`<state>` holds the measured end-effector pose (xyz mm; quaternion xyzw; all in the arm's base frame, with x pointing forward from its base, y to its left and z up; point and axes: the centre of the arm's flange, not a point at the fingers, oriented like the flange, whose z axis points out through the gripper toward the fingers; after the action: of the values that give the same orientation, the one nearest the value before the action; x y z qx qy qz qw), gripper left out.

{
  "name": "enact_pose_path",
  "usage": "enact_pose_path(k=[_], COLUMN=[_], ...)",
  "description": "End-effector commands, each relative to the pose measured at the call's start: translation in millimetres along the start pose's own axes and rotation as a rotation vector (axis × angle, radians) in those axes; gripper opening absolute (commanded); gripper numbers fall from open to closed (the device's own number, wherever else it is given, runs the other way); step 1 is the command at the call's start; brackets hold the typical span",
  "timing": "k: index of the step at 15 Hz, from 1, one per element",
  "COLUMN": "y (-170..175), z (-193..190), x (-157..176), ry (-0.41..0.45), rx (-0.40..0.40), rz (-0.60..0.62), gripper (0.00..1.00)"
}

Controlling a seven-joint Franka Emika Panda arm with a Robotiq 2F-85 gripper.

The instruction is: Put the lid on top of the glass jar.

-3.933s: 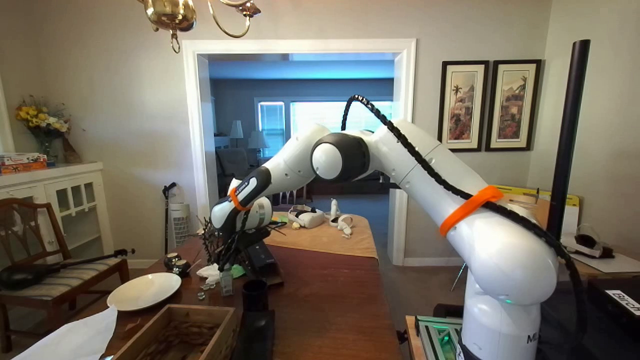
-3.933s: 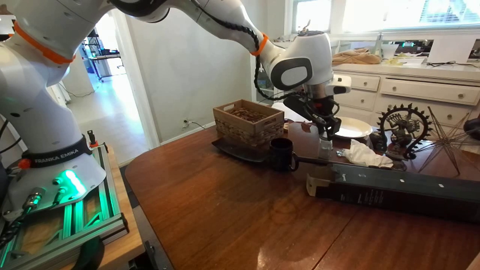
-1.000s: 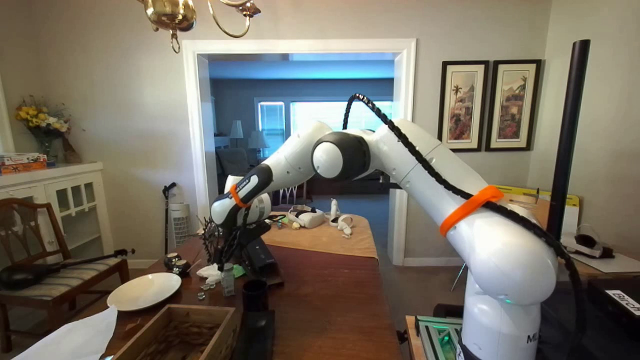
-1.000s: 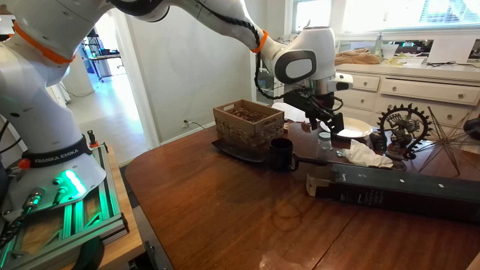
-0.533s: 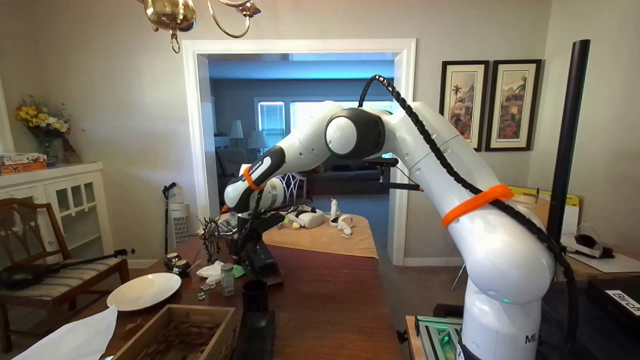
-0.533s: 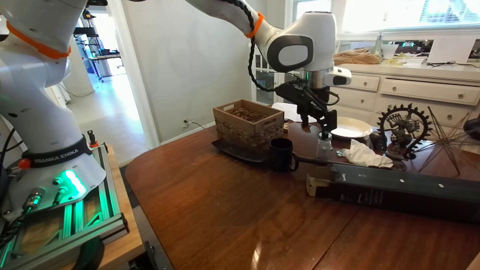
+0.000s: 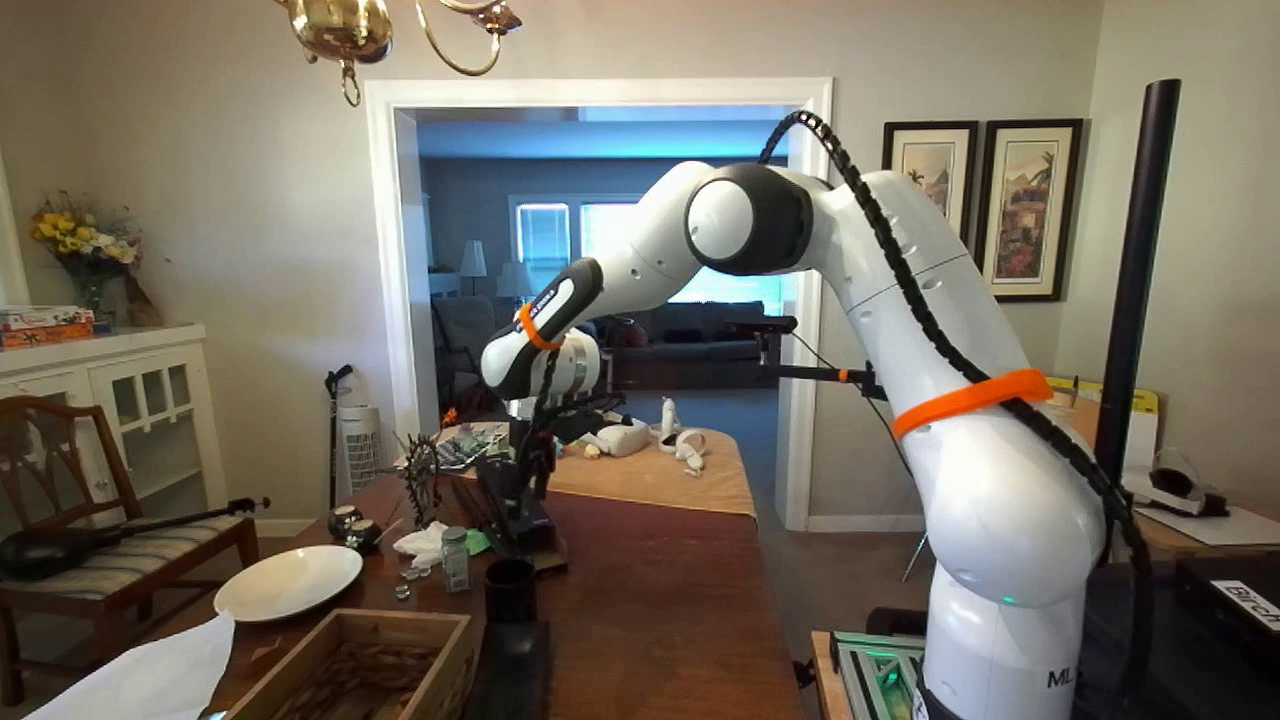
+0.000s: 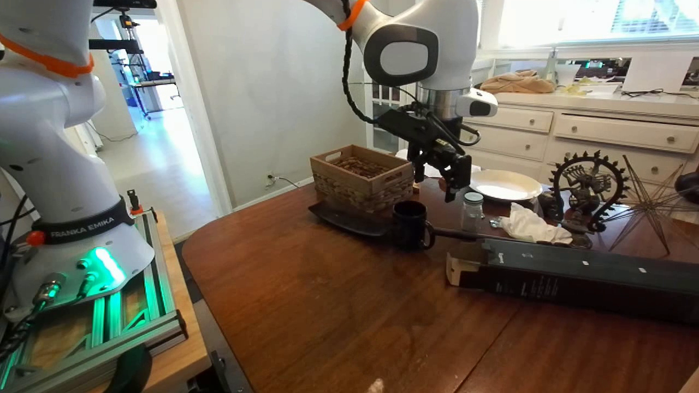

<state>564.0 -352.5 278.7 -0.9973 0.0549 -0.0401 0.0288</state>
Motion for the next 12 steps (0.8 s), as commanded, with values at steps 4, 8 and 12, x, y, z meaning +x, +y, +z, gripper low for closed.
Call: enact_pose_path(k=[4, 8, 12], y=[-12, -18, -13], z=[-15, -17, -16], x=[-40, -42, -30], ry=[0.039, 0.091, 0.097], rx=[0.004, -0.007, -0.015], rz=[0.001, 0.011, 0.019], gripper=[1.0, 1.0, 1.0])
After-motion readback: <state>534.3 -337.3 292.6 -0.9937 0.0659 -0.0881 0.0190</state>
